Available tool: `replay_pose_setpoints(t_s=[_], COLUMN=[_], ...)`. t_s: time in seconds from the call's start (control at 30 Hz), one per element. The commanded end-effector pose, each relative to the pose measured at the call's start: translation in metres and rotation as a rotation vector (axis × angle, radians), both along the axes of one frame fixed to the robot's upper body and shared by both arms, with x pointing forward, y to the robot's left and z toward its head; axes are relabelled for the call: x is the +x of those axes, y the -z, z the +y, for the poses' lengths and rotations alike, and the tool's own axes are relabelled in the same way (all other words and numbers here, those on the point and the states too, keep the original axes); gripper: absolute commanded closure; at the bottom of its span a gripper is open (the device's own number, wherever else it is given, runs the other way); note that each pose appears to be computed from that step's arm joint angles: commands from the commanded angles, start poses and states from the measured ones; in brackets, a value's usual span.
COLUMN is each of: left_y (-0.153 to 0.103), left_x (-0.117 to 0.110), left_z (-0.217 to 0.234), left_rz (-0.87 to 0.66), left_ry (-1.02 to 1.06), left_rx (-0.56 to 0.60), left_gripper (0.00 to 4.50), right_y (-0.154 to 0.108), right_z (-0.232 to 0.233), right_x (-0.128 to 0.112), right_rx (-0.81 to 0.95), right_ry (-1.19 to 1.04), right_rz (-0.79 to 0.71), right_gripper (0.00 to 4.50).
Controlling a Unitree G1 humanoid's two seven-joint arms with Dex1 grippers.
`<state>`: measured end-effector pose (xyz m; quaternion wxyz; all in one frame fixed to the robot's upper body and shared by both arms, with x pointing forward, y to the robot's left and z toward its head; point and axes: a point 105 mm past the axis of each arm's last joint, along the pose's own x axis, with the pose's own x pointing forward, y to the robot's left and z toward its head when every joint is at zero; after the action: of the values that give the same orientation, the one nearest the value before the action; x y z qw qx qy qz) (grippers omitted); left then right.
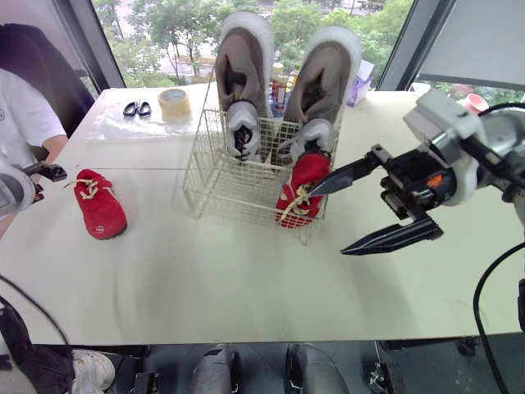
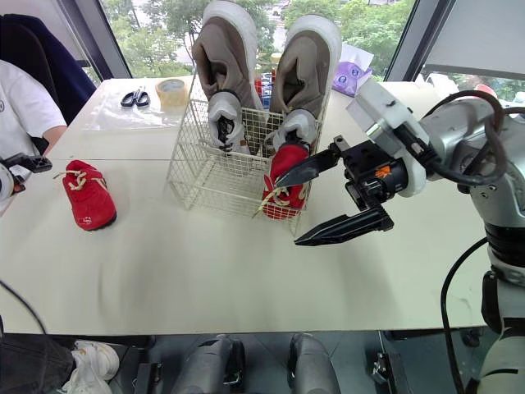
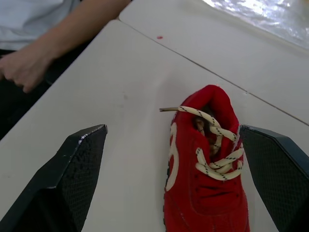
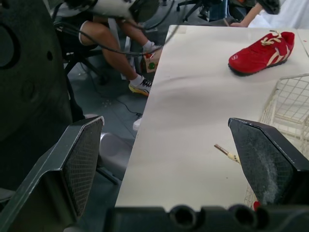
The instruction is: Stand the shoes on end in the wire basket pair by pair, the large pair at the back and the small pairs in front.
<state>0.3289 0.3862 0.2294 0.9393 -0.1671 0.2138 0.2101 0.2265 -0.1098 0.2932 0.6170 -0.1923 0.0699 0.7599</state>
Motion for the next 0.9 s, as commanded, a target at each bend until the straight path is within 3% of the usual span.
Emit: replay_pose_setpoints(t_s=[0.03,0.23,0.33,0.5,0.57,0.7,0.83,0.9], left_y=[0.003,0.043,0.07,0.084,0.077,0.045,-0.027,-0.044], left_x=[0.001,0.022,0.031,0.028,0.03,0.035,0.038,0.035], left_z=[0.015,0.021,0.019,0.025,0.025,0.024,0.024,0.016], left_rz=[0.056,0.169,0.221,0.259,0.236,0.137,-0.073,-0.109], left_ry=[-0.033,0.015,0.055,0.054,0.057,0.061,0.007,0.004], left_rx=[0.014,0.014,0.036,0.055,0.04,-0.003,0.026,0.178], left_gripper=[0.0,0.0,0.83,3.41,4.42,4.42,4.42,4.42], right_y=[-0.004,-0.007,-0.007,-0.008,-0.008,-0.005,-0.007,-0.013], right_z=[-0.003,-0.002,-0.002,-0.005,-0.005,-0.006,-0.008,-0.007], right_x=[-0.005,-0.009,-0.007,-0.009,-0.01,-0.008,0.0,0.005], right_rx=[-0.002,0.041,0.051,0.056,0.066,0.076,0.108,0.156], right_ry=[0.013,0.039,0.069,0.109,0.12,0.141,0.171,0.183], right_rz=[-0.054,-0.044,-0.047,-0.05,-0.045,-0.032,-0.026,-0.019], right_gripper=[0.02,0.02,0.0,0.0,0.0,0.0,0.0,0.0])
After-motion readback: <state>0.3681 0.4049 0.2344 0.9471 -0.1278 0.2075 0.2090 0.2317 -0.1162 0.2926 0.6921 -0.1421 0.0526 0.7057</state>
